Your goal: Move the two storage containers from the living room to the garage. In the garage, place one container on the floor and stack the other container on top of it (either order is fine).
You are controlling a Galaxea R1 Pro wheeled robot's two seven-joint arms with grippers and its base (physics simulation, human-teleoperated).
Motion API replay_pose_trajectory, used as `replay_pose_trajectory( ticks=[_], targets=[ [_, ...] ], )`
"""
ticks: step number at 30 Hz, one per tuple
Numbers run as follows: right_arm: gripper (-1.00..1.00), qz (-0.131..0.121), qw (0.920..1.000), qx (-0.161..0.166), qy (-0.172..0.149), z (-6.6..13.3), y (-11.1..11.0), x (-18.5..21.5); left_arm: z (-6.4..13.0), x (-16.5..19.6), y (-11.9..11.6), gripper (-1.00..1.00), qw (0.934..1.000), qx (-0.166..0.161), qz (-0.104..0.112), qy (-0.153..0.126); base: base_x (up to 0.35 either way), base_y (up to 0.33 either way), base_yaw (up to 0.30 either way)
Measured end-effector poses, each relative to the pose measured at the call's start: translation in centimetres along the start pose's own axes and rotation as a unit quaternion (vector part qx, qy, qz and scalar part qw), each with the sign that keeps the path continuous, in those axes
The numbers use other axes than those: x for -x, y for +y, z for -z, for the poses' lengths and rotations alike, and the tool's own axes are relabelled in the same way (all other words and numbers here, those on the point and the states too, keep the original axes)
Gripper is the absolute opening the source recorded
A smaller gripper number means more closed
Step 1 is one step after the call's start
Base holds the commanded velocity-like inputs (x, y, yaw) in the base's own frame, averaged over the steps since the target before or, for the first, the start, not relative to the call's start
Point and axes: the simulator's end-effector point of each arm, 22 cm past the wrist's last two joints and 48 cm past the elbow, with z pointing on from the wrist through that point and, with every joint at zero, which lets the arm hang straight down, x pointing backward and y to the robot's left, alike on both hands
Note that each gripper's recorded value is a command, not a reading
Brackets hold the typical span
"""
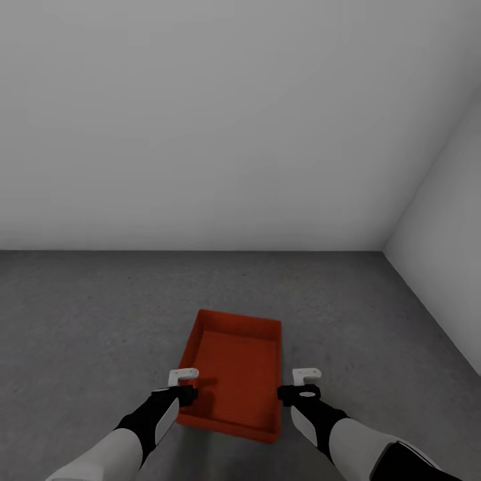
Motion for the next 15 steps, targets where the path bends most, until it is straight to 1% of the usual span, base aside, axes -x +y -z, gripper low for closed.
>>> replay_pose_trajectory(
  ticks=[15],
  targets=[
    [1.00,0.000,1.0000,-0.002,0.000,2.5,-0.6,2.1,2.7,1.8,-0.2,1.00,1.0000,-0.001,0.001,0.001,0.000,0.000,0.000]
  ],
)
